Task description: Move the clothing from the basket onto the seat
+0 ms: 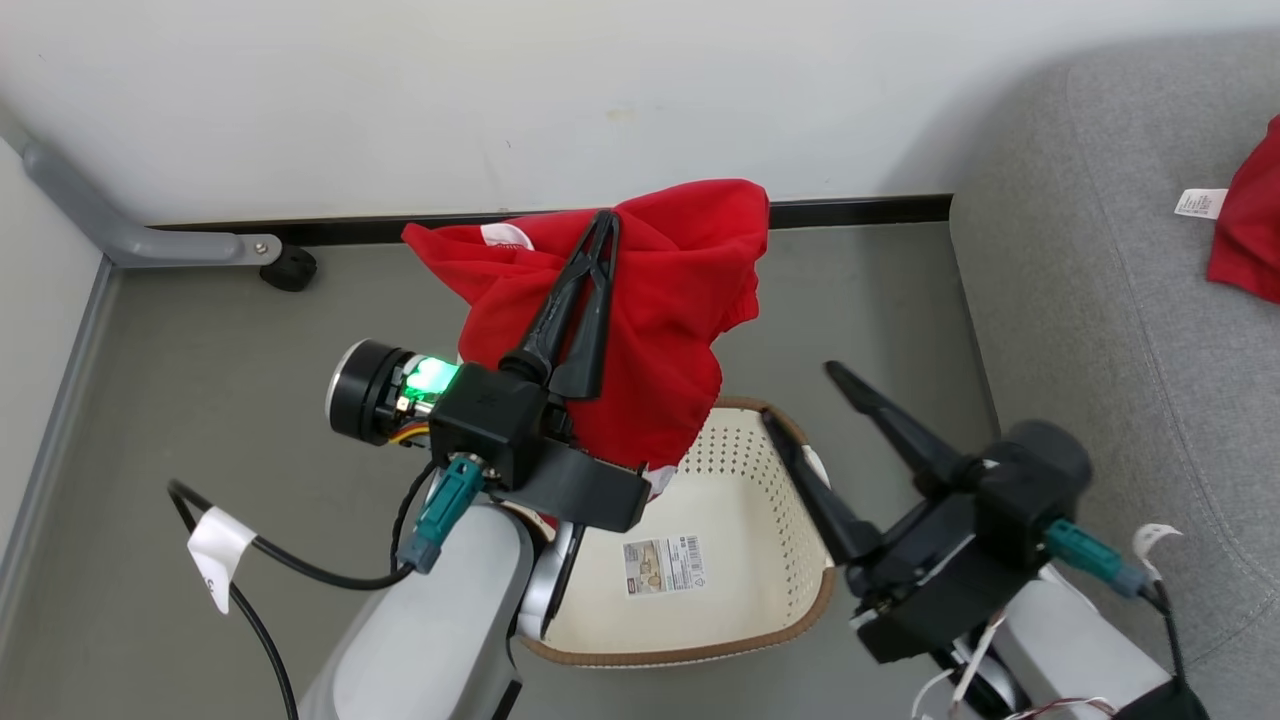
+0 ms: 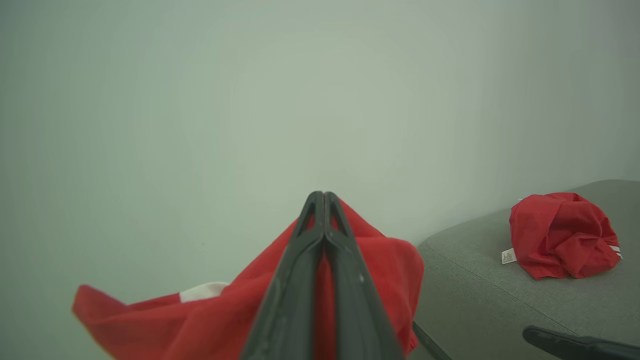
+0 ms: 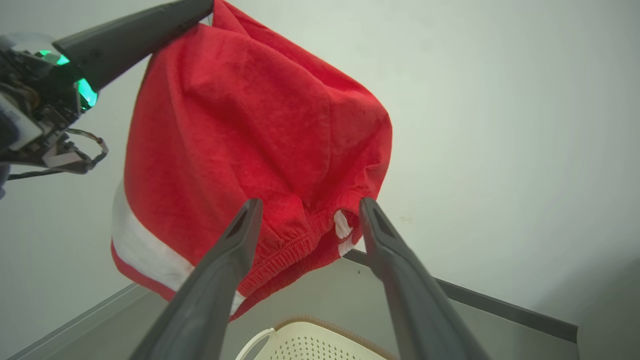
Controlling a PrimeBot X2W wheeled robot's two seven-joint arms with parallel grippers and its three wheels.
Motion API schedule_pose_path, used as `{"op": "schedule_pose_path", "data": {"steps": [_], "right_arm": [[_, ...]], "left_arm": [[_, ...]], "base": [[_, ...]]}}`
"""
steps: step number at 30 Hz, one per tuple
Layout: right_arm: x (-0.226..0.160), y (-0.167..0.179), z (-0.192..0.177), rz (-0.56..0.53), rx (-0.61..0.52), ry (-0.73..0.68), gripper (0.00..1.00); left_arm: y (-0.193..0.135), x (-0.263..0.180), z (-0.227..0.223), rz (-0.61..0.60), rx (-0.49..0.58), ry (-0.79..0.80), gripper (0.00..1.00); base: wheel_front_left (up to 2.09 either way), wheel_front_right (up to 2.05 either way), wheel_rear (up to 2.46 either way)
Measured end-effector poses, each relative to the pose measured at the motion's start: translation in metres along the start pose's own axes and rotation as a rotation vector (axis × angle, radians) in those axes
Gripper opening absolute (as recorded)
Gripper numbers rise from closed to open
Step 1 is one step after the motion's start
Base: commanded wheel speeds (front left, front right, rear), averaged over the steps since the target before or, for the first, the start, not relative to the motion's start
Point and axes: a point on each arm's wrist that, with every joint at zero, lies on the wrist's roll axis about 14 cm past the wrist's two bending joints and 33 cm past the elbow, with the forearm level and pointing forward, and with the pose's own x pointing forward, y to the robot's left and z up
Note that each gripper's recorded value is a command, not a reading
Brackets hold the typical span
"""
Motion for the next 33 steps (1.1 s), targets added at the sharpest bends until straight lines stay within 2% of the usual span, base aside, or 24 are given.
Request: {"op": "schedule_pose_path", "data": {"steps": [2,6,21,22,23,24,25,33], "right_arm": [[0.008,0.022,0.006,0.084,-0.019,-0.017,1.00],[0.016,0.045,0.011,0.171,-0.035,-0.030,1.00],[0.046,0.055,-0.007,0.267,-0.110,0.025,1.00],[0.048,0.056,-0.008,0.271,-0.111,0.027,0.93],[0.049,0.058,-0.009,0.274,-0.110,0.030,0.64],[0.051,0.059,-0.010,0.277,-0.111,0.033,0.16],[0.053,0.059,-0.010,0.277,-0.110,0.035,0.00],[0.058,0.049,-0.007,0.244,-0.062,0.030,0.00]], "left_arm": [[-0.003,0.000,-0.001,-0.010,0.000,0.003,0.00],[-0.008,0.000,-0.004,-0.025,-0.002,0.009,0.00],[-0.015,0.000,-0.008,-0.056,0.012,0.018,0.00],[-0.015,-0.001,-0.009,-0.057,0.013,0.020,0.00],[-0.016,-0.001,-0.009,-0.058,0.013,0.021,0.00],[-0.016,-0.001,-0.010,-0.058,0.013,0.022,0.00],[-0.016,-0.001,-0.010,-0.058,0.013,0.024,0.00],[-0.013,-0.002,-0.016,-0.050,0.014,0.039,0.00]], "base": [[0.00,0.00,0.00],[0.00,0.00,0.00],[0.00,0.00,0.00],[0.00,0.00,0.00],[0.00,0.00,0.00],[0.00,0.00,0.00],[0.00,0.00,0.00],[0.00,0.00,0.00]]}}
